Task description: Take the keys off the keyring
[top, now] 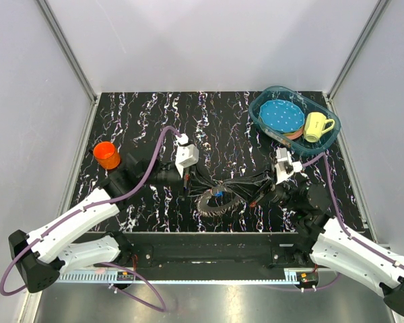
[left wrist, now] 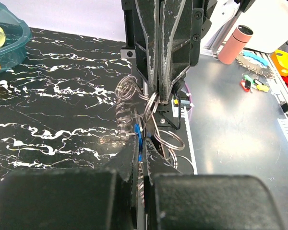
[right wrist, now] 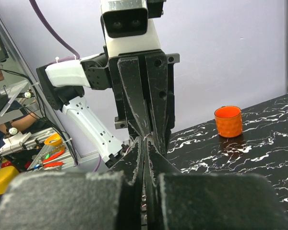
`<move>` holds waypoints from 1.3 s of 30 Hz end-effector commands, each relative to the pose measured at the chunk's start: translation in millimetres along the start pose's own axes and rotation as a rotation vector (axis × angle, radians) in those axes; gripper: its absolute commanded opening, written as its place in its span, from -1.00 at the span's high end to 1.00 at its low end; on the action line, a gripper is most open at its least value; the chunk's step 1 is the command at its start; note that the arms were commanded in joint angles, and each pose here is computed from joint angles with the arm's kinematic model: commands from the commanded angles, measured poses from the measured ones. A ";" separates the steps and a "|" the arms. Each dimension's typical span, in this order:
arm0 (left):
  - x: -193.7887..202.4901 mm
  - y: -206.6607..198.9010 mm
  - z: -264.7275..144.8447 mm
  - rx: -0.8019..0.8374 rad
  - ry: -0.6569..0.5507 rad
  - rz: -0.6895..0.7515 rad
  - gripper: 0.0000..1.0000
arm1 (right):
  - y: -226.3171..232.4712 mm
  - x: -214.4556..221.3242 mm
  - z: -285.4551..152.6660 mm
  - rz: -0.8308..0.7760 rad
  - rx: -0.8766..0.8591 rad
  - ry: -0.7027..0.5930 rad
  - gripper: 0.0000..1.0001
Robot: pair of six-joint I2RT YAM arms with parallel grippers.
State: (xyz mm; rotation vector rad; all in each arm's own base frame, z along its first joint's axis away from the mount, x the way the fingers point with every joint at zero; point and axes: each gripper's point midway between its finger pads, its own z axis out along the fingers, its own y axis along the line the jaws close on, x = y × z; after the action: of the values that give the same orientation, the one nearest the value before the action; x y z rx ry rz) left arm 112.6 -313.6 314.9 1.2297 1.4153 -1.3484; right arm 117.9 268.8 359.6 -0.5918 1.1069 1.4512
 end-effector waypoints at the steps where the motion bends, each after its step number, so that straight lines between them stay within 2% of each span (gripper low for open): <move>1: -5.2 1.3 2.4 -0.002 -0.032 0.014 1.00 | 3.7 -25.7 5.9 -0.067 -0.016 -0.105 1.00; 8: -0.6 9.7 2.7 -0.049 -0.035 -0.007 1.00 | 1.6 -22.4 6.8 -0.060 -0.015 -0.102 1.00; 18: 9.5 56.7 -9.6 -0.319 -0.017 -0.055 1.00 | 0.0 -29.4 1.8 -0.083 0.024 -0.108 1.00; 30: 17.2 89.6 -40.1 -0.502 -0.047 -0.112 1.00 | -13.5 -33.2 -14.5 -0.123 0.150 -0.096 1.00; 35: 30.0 98.0 -50.5 -0.570 -0.001 -0.126 1.00 | -22.1 -33.3 -21.0 -0.129 0.214 -0.091 1.00; 39: 36.6 104.8 -61.5 -0.641 0.012 -0.123 1.00 | -43.9 -27.0 -30.7 -0.132 0.346 -0.047 1.00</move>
State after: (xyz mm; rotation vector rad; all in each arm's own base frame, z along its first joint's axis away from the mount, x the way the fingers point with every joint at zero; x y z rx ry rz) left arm 201.2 -268.0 264.9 0.7960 1.7601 -0.9465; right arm 142.2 240.1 345.6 -0.4619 1.1995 1.2328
